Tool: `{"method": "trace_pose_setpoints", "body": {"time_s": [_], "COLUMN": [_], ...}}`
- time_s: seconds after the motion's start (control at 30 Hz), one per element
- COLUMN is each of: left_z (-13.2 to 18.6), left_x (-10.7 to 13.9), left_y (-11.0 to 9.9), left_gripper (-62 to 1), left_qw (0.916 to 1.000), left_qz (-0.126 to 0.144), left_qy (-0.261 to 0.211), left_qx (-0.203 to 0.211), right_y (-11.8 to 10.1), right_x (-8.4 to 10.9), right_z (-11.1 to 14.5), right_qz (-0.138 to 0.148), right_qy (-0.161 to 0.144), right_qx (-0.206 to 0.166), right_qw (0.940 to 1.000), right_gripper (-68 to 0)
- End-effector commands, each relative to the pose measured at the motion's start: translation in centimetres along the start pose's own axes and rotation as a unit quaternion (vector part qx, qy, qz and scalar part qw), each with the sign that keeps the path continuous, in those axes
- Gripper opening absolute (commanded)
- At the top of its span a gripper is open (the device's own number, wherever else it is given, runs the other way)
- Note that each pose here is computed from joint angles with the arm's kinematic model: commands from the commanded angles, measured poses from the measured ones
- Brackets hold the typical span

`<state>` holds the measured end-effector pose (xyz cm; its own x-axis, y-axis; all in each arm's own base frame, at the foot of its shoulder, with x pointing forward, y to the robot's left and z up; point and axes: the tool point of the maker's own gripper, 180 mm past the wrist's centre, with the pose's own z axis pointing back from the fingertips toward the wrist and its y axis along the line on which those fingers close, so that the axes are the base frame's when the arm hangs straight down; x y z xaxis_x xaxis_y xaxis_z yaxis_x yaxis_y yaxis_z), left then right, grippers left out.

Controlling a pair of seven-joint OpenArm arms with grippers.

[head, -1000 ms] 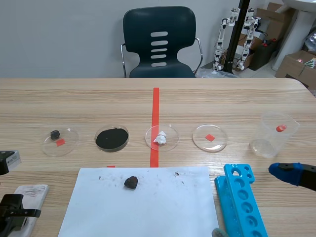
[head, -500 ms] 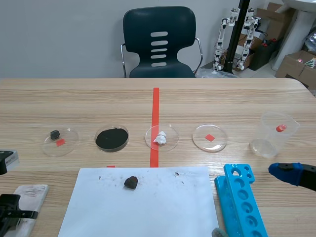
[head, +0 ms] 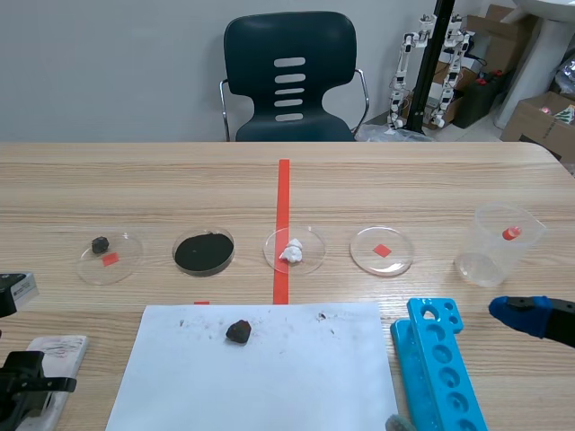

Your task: Rub the mineral on the streak plate below the first streak

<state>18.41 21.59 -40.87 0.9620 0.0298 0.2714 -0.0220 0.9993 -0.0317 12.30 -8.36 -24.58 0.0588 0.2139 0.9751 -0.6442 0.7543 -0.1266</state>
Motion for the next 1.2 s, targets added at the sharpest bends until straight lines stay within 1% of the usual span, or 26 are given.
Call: {"method": "trace_pose_setpoints", "body": {"time_s": [0.0,0.1,0.2,0.27,0.33,0.37,0.4,0.43,0.53,0.6,0.67,0.7,0.77,0.87,0.9,0.97,1.03,1.17], "left_z": [0.1,0.1,0.1,0.2,0.7,1.2,1.9,2.5,4.6,6.2,7.3,8.0,9.3,11.1,11.9,12.8,13.7,14.9], "left_x": [0.3,0.4,0.8,1.6,2.9,3.6,4.5,5.2,6.8,7.6,7.6,7.7,7.8,7.5,7.3,7.0,6.3,4.8], "left_y": [-1.0,-1.6,-1.6,-1.7,-1.8,-2.0,-2.2,-2.4,-2.6,-2.8,-3.0,-3.2,-3.6,-4.6,-5.0,-5.6,-6.4,-7.7], "left_gripper": [-56.8,-56.8,-56.8,-56.8,-56.8,-56.8,-56.8,-56.8,-56.8,-56.8,-56.8,-56.8,-56.8,-56.8,-56.8,-56.8,-56.8,-56.8], "left_qw": [0.9997,0.9991,0.9989,0.998,0.9943,0.9909,0.9848,0.9794,0.9611,0.9474,0.9411,0.9346,0.9227,0.9053,0.8982,0.8886,0.879,0.8629], "left_qz": [0.004,0.009,0.009,0.009,0.005,0.002,-0.004,-0.01,-0.03,-0.035,-0.036,-0.041,-0.059,-0.087,-0.094,-0.106,-0.126,-0.162], "left_qy": [-0.005,-0.009,-0.022,-0.049,-0.099,-0.128,-0.168,-0.197,-0.272,-0.316,-0.334,-0.351,-0.378,-0.41,-0.422,-0.437,-0.449,-0.466], "left_qx": [-0.022,-0.04,-0.04,-0.04,-0.04,-0.042,-0.043,-0.042,-0.035,-0.034,-0.037,-0.04,-0.047,-0.069,-0.079,-0.089,-0.099,-0.111], "right_y": [-0.3,-0.3,-0.3,-0.3,-0.3,-0.3,-0.3,-0.3,-0.3,-0.3,-0.3,-0.3,-0.3,-0.3,-0.3,-0.3,-0.3,-0.3], "right_x": [0.6,0.6,0.6,0.6,0.6,0.6,0.6,0.6,0.6,0.6,0.6,0.6,0.6,0.6,0.6,0.6,0.6,0.6], "right_z": [0.0,0.0,0.0,0.0,0.0,0.0,0.0,0.0,0.0,0.0,0.0,0.0,0.0,0.0,0.0,0.0,0.0,0.0], "right_qz": [0.002,0.002,0.002,0.002,0.002,0.002,0.002,0.002,0.003,0.003,0.003,0.003,0.003,0.003,0.003,0.003,0.003,0.002], "right_qy": [-0.013,-0.013,-0.013,-0.013,-0.013,-0.013,-0.013,-0.013,-0.013,-0.013,-0.013,-0.013,-0.013,-0.013,-0.013,-0.013,-0.013,-0.013], "right_qx": [-0.001,-0.001,-0.001,-0.001,-0.001,0.0,-0.001,-0.001,0.0,0.0,0.0,0.0,0.0,0.0,0.0,0.0,0.0,-0.001], "right_qw": [0.9999,0.9999,0.9999,0.9999,0.9999,0.9999,0.9999,0.9999,0.9999,0.9999,0.9999,0.9999,0.9999,0.9999,0.9999,0.9999,0.9999,0.9999], "right_gripper": [0.4,0.4,0.4,0.4,0.4,0.4,0.4,0.4,0.4,0.4,0.4,0.4,0.4,0.4,0.4,0.4,0.4,0.4]}}
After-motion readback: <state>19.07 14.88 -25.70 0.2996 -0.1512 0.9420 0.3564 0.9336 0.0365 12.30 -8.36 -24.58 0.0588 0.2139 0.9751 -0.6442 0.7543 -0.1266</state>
